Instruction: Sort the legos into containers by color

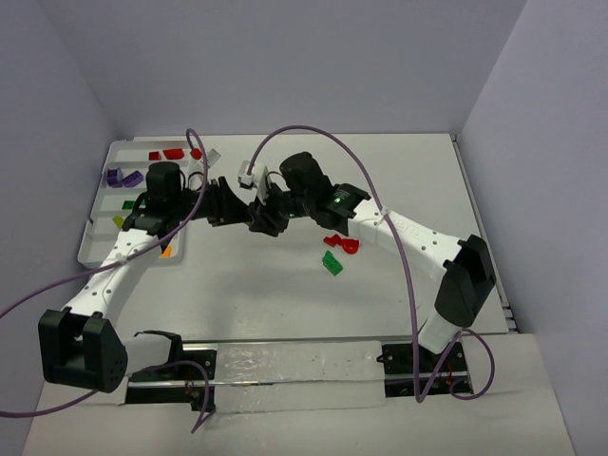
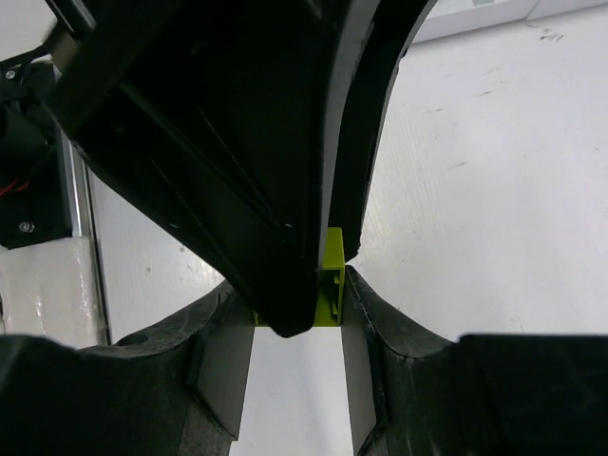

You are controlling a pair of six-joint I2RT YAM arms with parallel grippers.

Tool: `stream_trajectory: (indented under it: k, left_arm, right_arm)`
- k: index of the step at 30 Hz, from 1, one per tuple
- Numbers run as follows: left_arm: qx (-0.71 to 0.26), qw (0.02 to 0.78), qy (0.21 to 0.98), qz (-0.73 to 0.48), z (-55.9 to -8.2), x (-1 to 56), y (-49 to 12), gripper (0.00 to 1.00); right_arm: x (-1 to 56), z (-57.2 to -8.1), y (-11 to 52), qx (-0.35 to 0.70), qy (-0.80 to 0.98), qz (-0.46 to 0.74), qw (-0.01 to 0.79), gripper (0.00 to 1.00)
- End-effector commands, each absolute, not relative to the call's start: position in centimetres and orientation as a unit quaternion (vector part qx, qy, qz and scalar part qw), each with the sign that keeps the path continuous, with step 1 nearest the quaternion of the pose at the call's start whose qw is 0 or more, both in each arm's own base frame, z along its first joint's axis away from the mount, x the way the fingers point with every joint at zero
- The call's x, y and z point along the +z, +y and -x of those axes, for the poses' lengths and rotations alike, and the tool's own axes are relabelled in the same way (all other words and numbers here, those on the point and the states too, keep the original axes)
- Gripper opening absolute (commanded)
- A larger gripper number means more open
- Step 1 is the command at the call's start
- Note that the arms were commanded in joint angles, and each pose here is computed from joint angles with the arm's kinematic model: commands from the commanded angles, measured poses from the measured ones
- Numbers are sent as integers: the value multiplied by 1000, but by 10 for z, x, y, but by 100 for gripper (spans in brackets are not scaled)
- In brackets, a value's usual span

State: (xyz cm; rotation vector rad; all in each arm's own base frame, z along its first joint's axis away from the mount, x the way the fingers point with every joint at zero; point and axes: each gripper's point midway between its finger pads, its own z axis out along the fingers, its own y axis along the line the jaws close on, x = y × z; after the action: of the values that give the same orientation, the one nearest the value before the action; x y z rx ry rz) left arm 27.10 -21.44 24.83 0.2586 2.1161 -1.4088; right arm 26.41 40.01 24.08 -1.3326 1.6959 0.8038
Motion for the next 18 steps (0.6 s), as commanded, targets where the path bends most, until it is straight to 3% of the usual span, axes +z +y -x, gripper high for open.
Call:
stream_trajectory:
  k: [1, 5, 7, 10, 12, 14, 18]
  left_arm:
    - [-497, 308, 805, -106, -279, 247, -212, 46]
    - [-488, 308, 810, -103, -281, 243, -210, 24]
    - [-475, 312, 817, -101, -284, 238, -205, 2]
    - [-464, 319, 821, -95, -288, 238, -195, 0]
    - [-458, 324, 823, -94, -291, 237, -187, 0]
    - [-439, 319, 836, -83, -297, 232, -169, 0]
    - [-393, 347, 851, -38, -321, 223, -110, 0]
  right_arm:
    - [270, -269, 409, 320, 653, 525, 442, 16]
    - [269, -270, 410, 315, 655, 524, 444, 20]
    - [267, -271, 408, 309, 660, 522, 444, 38]
    - [263, -275, 404, 301, 670, 513, 444, 64]
    - [261, -274, 402, 300, 675, 509, 442, 70]
    - [258, -276, 395, 299, 682, 503, 439, 91]
    - [250, -280, 380, 292, 696, 491, 434, 96]
